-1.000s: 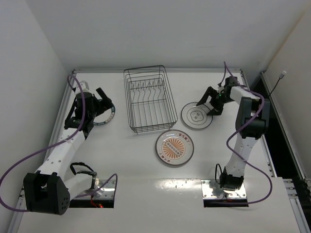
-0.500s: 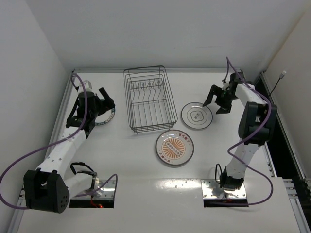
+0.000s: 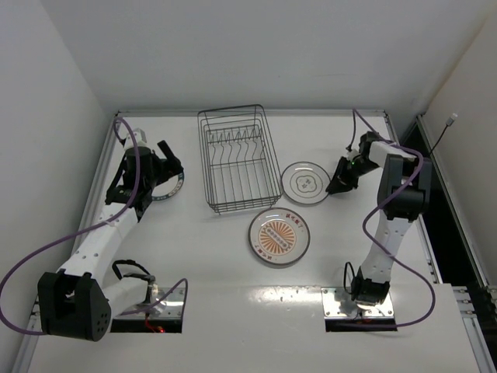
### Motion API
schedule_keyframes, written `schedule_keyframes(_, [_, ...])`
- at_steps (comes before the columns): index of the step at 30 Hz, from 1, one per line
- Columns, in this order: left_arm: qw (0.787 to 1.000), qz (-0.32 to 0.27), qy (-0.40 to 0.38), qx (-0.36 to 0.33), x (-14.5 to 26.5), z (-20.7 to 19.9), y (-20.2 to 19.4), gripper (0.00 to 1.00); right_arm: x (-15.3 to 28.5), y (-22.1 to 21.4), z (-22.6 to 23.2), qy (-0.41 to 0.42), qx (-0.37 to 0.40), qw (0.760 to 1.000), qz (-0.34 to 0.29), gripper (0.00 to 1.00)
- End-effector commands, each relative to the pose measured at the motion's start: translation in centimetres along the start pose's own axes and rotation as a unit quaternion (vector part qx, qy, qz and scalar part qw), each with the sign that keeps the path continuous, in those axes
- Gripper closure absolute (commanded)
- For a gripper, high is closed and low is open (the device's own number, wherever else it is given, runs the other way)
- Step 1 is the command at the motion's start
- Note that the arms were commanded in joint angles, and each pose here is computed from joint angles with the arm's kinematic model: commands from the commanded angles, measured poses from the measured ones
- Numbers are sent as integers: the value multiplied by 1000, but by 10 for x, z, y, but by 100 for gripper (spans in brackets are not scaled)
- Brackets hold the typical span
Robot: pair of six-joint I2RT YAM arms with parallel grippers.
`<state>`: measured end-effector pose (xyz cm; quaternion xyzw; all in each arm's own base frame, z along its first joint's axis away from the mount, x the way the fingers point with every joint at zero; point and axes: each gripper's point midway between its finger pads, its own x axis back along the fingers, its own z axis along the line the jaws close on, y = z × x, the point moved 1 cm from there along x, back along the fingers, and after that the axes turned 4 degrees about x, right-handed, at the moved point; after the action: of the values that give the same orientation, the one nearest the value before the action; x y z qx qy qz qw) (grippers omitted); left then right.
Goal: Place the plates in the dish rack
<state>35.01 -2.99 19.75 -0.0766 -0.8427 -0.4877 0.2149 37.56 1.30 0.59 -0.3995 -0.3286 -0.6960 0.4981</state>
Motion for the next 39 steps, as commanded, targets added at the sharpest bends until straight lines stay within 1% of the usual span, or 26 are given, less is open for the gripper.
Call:
schedule_keyframes(1, [1000, -26, -15, -6, 3, -12, 19, 6, -3, 5, 11, 30, 12, 999, -1, 84])
schedule_keyframes(2, [1000, -26, -15, -6, 3, -12, 19, 6, -3, 5, 11, 30, 12, 999, -1, 88])
schedule_keyframes(3, [1000, -26, -15, -6, 3, -12, 19, 6, -3, 3, 11, 30, 10, 1000, 3, 98])
schedule_keyframes(4, [1000, -26, -15, -6, 3, -12, 19, 6, -3, 3, 11, 30, 10, 1000, 3, 100])
schedule_keyframes(6, [1000, -26, -15, -6, 6, -12, 20, 6, 2, 1, 13, 31, 14, 999, -4, 100])
schedule_keyframes(7, [1000, -22, -12, -7, 5, -9, 16, 6, 12, 7, 20, 33, 25, 999, -24, 100])
schedule_keyframes(9, [1000, -25, -14, -6, 7, -10, 18, 6, 16, 4, 19, 29, 26, 999, -26, 100])
schedule_keyframes(10, [1000, -20, -11, -8, 6, -7, 13, 6, 16, 4, 19, 29, 26, 999, -26, 92])
schedule_keyframes(13, [1000, -23, -18, -2, 6, -8, 11, 6, 9, -6, 15, 27, 20, 999, -16, 60])
schedule_keyframes(16, [999, -26, -21, -1, 8, -9, 13, 6, -8, -12, 7, 30, 7, 1000, -2, 49])
schedule_keyframes(18, [999, -26, -21, -1, 8, -9, 13, 6, -14, -11, 8, 41, 1, 999, 3, 49])
schedule_keyframes(19, [999, -26, -21, -1, 8, -9, 13, 6, -15, -7, 10, 47, -3, 999, -4, 51])
schedule_keyframes(21, [999, -29, -17, -6, 10, -7, 14, 6, -16, 1, 11, 47, -8, 999, -4, 57])
schedule_keyframes(22, [999, -29, -17, -6, 10, -7, 14, 4, -20, 0, 10, 50, -14, 999, 8, 66])
schedule_keyframes(23, [999, -31, -13, -5, 10, -6, 15, 4, -19, 10, 12, 51, -9, 999, -1, 70])
schedule_keyframes(25, [999, -38, -11, -9, 12, -5, 18, 4, -17, 14, 17, 64, -3, 998, -2, 82])
schedule_keyframes(26, [999, -33, -9, -10, 11, -3, 14, 4, -18, 18, 19, 70, -4, 998, 0, 93])
schedule_keyframes(27, [999, -33, -8, -10, 11, -3, 14, 4, -20, 14, 19, 76, -4, 997, 9, 98])
schedule_keyframes(28, [999, -37, -11, -9, 13, -3, 16, 4, -18, 18, 20, 77, -1, 997, 4, 100])
schedule_keyframes(29, [999, -37, -11, -9, 13, -3, 16, 4, -18, 18, 20, 77, -1, 997, 4, 100])
schedule_keyframes(33, [999, -36, -5, -10, 12, 0, 13, 4, 23, 27, 43, 83, 19, 996, -39, 100])
schedule_keyframes(34, [999, -36, -5, -10, 12, 0, 13, 3, 50, 34, 57, 81, 34, 993, -75, 100])
schedule_keyframes(35, [999, -32, -2, -11, 13, 1, 11, 3, 65, 35, 60, 66, 34, 993, -93, 100])
schedule_keyframes(37, [999, -35, 2, -11, 12, 3, 12, 3, 107, 48, 80, 59, 26, 986, -154, 100])
schedule_keyframes(38, [999, -35, 2, -11, 12, 3, 12, 3, 142, 56, 88, 37, 32, 976, -211, 100])
schedule_keyframes(39, [999, -38, 7, -5, 12, 4, 13, 3, 162, 63, 108, 38, 36, 968, -245, 100])
